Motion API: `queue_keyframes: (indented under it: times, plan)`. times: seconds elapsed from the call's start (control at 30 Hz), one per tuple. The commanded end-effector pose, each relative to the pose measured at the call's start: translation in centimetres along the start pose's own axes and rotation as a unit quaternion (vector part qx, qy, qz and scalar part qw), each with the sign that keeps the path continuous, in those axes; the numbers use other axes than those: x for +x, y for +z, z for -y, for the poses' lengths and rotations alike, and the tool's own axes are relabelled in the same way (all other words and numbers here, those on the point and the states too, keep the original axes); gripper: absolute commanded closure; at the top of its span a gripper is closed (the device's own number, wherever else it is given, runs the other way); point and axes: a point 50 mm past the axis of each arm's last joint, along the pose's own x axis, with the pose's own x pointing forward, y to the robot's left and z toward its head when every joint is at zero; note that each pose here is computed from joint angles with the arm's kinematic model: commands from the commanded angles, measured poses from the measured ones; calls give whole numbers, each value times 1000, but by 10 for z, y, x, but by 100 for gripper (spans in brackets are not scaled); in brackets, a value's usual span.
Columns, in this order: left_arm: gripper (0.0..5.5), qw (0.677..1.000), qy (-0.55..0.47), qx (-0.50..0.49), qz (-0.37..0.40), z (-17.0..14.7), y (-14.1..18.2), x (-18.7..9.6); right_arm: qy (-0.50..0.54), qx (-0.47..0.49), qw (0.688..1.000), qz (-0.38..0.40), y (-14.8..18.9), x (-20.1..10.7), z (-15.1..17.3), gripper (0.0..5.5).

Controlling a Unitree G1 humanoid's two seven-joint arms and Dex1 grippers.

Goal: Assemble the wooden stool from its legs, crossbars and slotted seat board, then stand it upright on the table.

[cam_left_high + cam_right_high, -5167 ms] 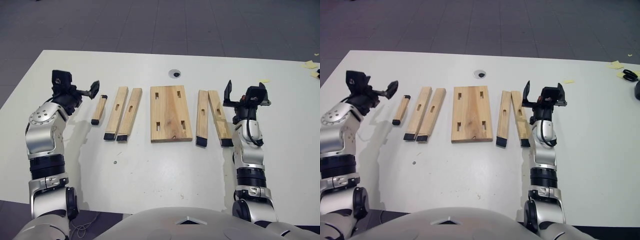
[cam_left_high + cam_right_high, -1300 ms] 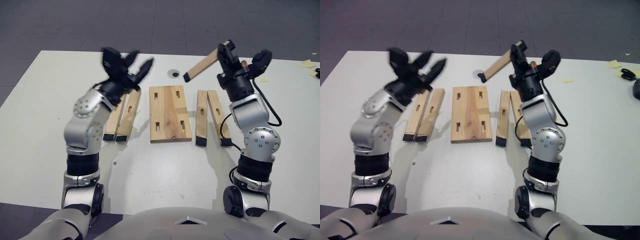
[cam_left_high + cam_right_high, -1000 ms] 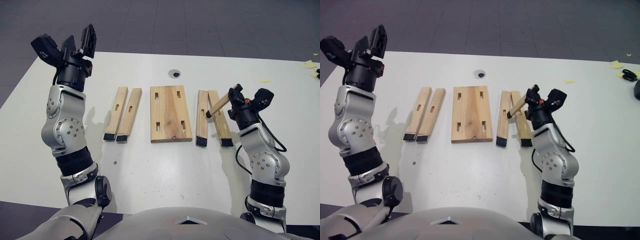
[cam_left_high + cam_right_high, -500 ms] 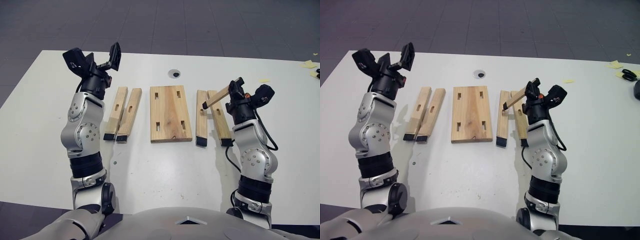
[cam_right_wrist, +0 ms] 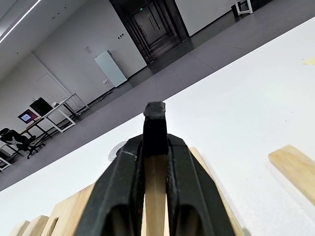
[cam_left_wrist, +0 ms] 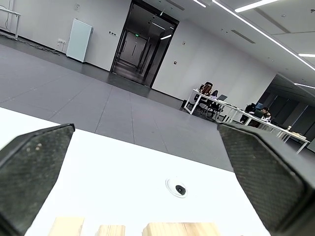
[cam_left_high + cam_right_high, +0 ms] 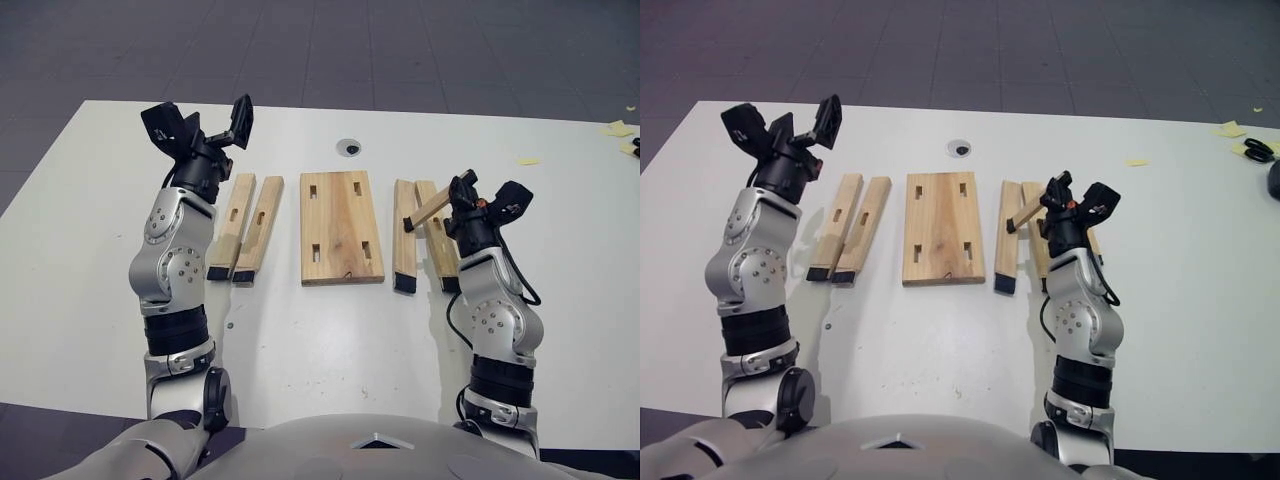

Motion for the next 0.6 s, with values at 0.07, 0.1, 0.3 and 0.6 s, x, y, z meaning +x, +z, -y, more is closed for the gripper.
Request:
queue_keyframes:
  times: [0.07, 0.1, 0.3, 0.6]
  plan:
    - [10, 1000, -6, 8, -5, 2, -2, 1, 22, -44, 999, 1, -2, 5, -6, 507]
    - [10, 1000, -7, 8, -5, 3, -2, 2, 29, -58, 998, -2, -3, 4, -7, 507]
    - [10, 1000, -11, 15, -10, 3, -4, 3, 34, -141, 989, -12, -12, 4, -4, 507]
    - [10, 999, -10, 38, -16, 4, -9, -2, 0, -223, 974, -32, -24, -8, 9, 507]
